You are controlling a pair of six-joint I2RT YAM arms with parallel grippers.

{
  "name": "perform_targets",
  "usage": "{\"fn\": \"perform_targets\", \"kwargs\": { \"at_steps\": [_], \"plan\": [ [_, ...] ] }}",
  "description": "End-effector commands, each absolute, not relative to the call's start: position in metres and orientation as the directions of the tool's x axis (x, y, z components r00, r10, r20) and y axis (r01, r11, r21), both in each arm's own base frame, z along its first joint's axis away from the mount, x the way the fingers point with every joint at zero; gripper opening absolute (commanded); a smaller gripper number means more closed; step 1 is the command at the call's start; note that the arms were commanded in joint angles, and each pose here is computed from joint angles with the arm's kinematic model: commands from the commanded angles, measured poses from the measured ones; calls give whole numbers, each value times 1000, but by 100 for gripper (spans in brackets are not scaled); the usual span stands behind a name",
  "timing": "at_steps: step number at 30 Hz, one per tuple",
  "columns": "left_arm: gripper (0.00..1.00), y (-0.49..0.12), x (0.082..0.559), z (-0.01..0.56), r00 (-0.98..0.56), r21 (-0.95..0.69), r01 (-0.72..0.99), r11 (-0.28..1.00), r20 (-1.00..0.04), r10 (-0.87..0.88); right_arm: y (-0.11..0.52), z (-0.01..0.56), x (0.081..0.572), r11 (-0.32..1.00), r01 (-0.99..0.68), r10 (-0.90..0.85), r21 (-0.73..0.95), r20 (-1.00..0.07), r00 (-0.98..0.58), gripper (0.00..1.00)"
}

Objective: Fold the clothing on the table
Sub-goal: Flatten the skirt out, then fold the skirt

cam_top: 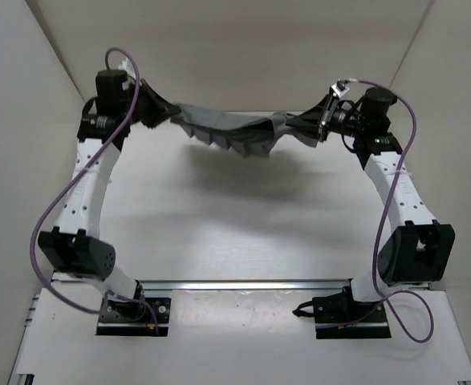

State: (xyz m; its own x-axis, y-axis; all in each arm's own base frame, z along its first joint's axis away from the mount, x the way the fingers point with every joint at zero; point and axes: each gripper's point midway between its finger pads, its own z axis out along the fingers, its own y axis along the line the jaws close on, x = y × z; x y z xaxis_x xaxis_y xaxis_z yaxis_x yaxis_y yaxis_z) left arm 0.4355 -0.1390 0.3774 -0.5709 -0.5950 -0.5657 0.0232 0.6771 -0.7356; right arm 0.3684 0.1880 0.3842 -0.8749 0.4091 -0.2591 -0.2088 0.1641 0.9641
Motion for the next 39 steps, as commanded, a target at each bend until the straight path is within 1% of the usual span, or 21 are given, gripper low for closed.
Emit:
{"fn": "perform_targets", "kwargs": {
  "at_steps": [1,2,3,4,5,6,7,8,9,12,13,14,15,16,18,21,23,29,31,36,39],
  "plan": [
    [0,-153,381,346,-627,-725,59,686,-562,-540,177,345,345,183,-154,418,971,-219,-882,0],
    [0,-156,365,299,-690,-720,7,694,-506,-517,173,317,340,201,-91,432,975,-172,-885,0],
    [2,-161,345,297,-695,-722,38,690,-516,-501,171,297,329,239,-60,432,969,-161,-887,2],
    [24,-161,320,260,-733,-706,5,708,-485,-478,170,271,311,282,-15,409,959,-135,-902,16],
    [32,-156,295,224,-765,-696,-39,717,-441,-470,159,243,307,326,57,443,944,-99,-891,28],
    [35,-156,282,207,-782,-702,-55,710,-412,-468,146,210,296,421,113,450,900,-100,-887,41],
    [37,-156,260,183,-804,-712,-60,700,-381,-457,138,185,278,497,152,421,854,-84,-903,44],
    [43,-158,239,158,-829,-717,-69,693,-345,-440,121,153,264,593,224,433,773,-72,-898,49],
    [48,-161,228,148,-844,-718,-72,692,-326,-426,106,137,262,655,261,454,709,-94,-886,51],
    [48,-168,198,116,-874,-733,-99,672,-258,-411,91,107,238,710,304,455,635,-85,-886,52],
    [53,-166,199,113,-863,-741,-106,663,-262,-432,94,99,230,728,305,443,614,-81,-893,53],
    [98,-165,199,109,-856,-740,-109,663,-269,-441,100,96,227,747,278,417,603,-100,-903,53],
    [99,-163,199,106,-857,-735,-119,667,-263,-444,98,93,229,770,274,415,576,-126,-901,55],
    [99,-161,202,104,-851,-717,-106,689,-293,-436,101,87,228,802,258,388,538,-142,-911,58],
    [99,-157,208,94,-851,-672,-116,731,-312,-422,106,79,235,848,211,335,486,-185,-924,59],
    [99,-152,223,84,-839,-612,-91,786,-378,-391,105,67,249,849,214,332,483,-172,-928,59],
    [99,-154,233,80,-831,-609,-89,788,-391,-395,102,58,257,854,221,332,472,-165,-929,59],
    [99,-158,263,54,-852,-540,-110,834,-381,-359,101,48,295,863,209,328,461,-195,-924,58],
    [99,-156,270,45,-851,-526,-130,840,-375,-367,103,41,302,861,218,328,460,-172,-929,58],
    [99,-169,292,40,-851,-536,-132,834,-371,-373,110,27,306,874,212,303,436,-150,-941,56],
    [99,-180,293,27,-871,-547,-141,825,-327,-366,111,18,305,871,224,307,438,-128,-943,52]
  ]
}}
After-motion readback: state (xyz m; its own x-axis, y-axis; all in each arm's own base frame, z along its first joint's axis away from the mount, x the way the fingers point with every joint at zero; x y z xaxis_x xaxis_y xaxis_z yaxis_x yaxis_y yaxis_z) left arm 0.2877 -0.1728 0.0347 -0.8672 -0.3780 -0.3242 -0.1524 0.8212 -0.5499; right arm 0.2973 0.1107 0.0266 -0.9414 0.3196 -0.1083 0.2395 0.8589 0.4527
